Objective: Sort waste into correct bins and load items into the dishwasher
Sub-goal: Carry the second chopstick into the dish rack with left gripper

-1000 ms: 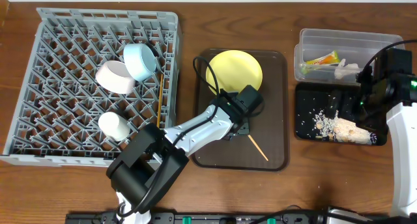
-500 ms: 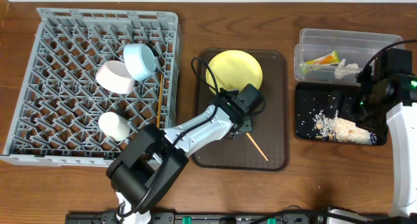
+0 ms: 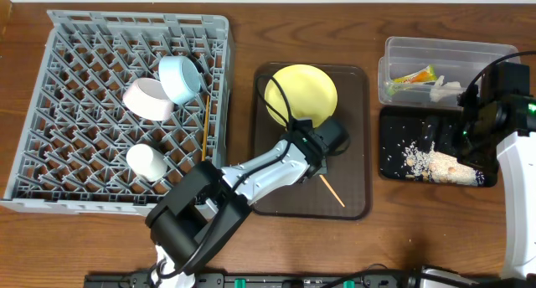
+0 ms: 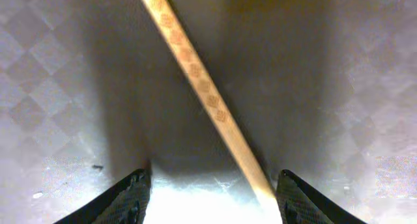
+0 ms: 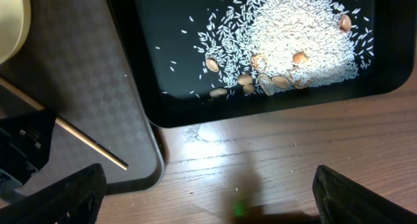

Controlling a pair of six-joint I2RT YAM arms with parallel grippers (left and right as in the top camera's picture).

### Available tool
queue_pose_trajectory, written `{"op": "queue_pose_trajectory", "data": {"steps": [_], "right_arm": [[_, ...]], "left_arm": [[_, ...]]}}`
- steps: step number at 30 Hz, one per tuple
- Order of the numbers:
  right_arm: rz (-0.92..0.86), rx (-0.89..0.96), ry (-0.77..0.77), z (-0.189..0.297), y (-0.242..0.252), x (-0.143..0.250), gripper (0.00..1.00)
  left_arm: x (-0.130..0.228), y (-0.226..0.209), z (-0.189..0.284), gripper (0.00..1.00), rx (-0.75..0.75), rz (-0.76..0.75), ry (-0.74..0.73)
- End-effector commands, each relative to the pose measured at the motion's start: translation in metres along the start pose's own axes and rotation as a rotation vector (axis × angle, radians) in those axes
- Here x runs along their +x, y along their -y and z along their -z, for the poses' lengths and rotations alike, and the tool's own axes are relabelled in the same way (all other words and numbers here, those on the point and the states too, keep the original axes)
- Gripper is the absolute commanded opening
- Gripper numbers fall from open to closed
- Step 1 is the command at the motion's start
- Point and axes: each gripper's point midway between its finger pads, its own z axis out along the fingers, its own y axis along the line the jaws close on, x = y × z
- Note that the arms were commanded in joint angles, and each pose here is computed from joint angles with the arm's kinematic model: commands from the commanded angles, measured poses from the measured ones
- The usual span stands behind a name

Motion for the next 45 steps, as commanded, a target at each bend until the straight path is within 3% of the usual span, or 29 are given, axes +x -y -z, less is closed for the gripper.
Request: {"op": "queue_pose_trajectory", "data": {"steps": [1, 10, 15, 22, 30, 35, 40, 45], "right_arm": [[-0.021, -0.003, 0.029, 0.008, 0.005, -0.005, 0.99], [-0.021, -0.003, 0.028, 0.008, 0.005, -0.005, 0.99], [-0.022, -0.002, 0.026, 0.008, 0.005, -0.005, 0.99], [-0.021, -0.002, 0.026, 0.008, 0.005, -0.005, 0.99], [-0.021, -0.002, 0.026, 0.008, 0.005, -0.005, 0.99], [-0.022, -0.002, 0.026, 0.008, 0.005, -0.005, 0.99], [-0.022, -0.002, 0.026, 0.008, 0.005, -0.005, 0.99], [-0.021, -0.002, 0.026, 0.008, 0.005, -0.005, 0.99]], "left_arm": [[0.013, -0.02, -0.013, 0.62, -0.097, -0.027, -0.049], [0.015, -0.049, -0.011, 0.19, -0.182, -0.002, -0.108], [0.005, -0.062, -0.012, 0.08, -0.197, 0.044, -0.111], [-0.017, -0.072, 0.005, 0.08, -0.17, 0.052, -0.082], [-0.068, -0.068, 0.109, 0.08, 0.013, -0.172, 0.137], [-0.1, -0.11, 0.162, 0.07, 0.014, -0.248, 0.264], [-0.118, -0.149, 0.172, 0.08, 0.001, -0.292, 0.275], [-0.126, -0.176, 0.152, 0.08, 0.014, -0.294, 0.208]]}}
